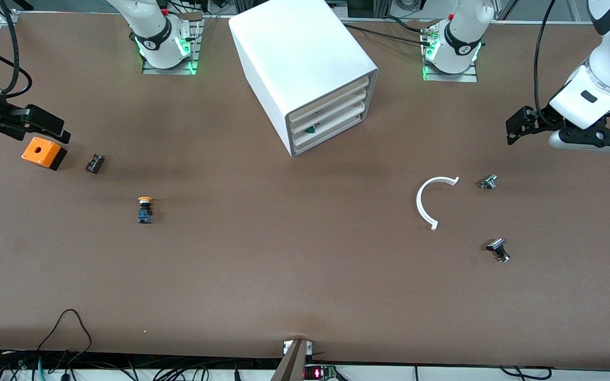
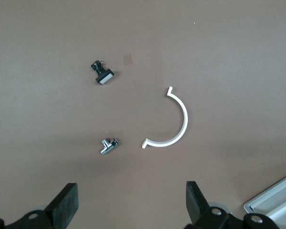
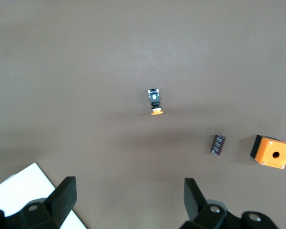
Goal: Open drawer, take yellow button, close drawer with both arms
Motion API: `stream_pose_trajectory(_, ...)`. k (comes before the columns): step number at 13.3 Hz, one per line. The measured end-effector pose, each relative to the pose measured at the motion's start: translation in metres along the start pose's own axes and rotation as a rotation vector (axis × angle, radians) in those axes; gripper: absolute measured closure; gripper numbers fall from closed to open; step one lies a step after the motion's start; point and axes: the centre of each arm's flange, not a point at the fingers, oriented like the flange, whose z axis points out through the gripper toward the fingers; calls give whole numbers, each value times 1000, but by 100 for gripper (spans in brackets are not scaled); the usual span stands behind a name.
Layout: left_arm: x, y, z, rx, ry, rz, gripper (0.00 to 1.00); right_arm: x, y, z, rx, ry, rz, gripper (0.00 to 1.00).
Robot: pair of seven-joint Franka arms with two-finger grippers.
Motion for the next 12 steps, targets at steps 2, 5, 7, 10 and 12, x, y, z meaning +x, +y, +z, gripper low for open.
stream_pose_trajectory(2,-3,8,-6,1,-34,16,0,-6,-2,-10,-12,3,10,0)
stream_pose_trajectory(5,-1,13,-9,1,-41,24,0,-22,-10,-27,-29,8,30,0)
stream_pose_trajectory(7,-1,13,-8,1,-43,24,0,-27,-20,-29,-40,5,38,0)
stream_pose_trajectory(10,-2,13,-8,1,-55,24,0,-25,-15,-29,-48,4,40,0)
stream_pose_trajectory(12,-2,13,-9,2,-57,24,0,-25,-10,-30,-48,6,4,0)
